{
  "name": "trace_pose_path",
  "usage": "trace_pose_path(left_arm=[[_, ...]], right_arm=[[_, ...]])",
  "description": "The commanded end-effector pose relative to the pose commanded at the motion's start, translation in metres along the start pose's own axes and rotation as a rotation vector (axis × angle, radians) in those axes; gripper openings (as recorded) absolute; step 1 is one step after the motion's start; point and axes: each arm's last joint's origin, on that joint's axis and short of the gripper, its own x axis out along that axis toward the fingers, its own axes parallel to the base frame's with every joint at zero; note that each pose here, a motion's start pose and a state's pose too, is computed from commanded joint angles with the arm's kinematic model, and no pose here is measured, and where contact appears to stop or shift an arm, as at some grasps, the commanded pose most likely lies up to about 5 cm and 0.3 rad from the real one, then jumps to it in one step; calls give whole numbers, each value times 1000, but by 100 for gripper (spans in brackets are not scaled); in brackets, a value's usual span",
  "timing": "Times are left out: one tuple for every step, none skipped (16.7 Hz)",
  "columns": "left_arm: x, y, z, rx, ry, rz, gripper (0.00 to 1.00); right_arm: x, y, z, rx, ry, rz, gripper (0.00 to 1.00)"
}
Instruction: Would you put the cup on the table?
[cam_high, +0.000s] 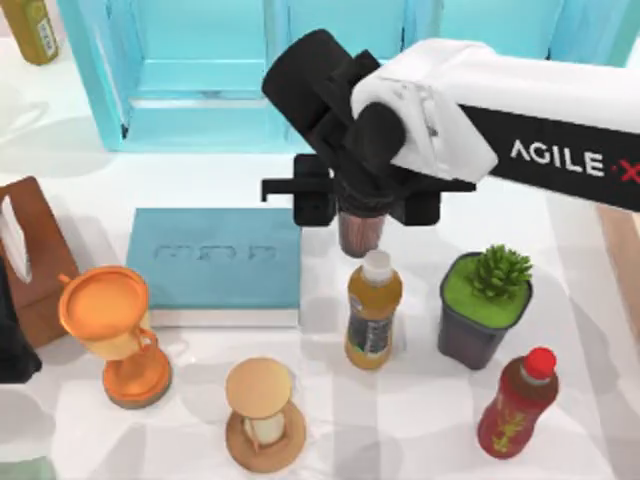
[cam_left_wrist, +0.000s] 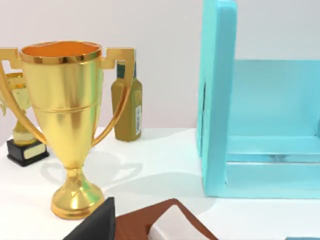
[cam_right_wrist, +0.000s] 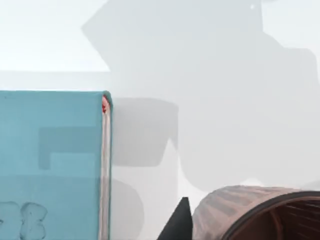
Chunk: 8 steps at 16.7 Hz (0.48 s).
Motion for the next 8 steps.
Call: trace_pose_path(left_arm=[[0,0,0,0,0,0,100],[0,0,0,0,0,0,100],[0,0,0,0,0,0,100],[0,0,0,0,0,0,100],[0,0,0,0,0,0,100],[0,0,0,0,0,0,100],[0,0,0,0,0,0,100],[0,0,0,0,0,0,100]], right_arm=[[7,-1,-2,-2,5,-5,0],[10,-1,-3,-4,9,-7,0],[10,-1,-3,-4,9,-7,0],[10,-1,-3,-4,9,-7,0],[10,-1,-3,-4,9,-7,0],[10,-1,-3,-4,9,-7,8],[10,-1,-3,-4,9,-7,15],[10,-1,-3,-4,9,-7,23]])
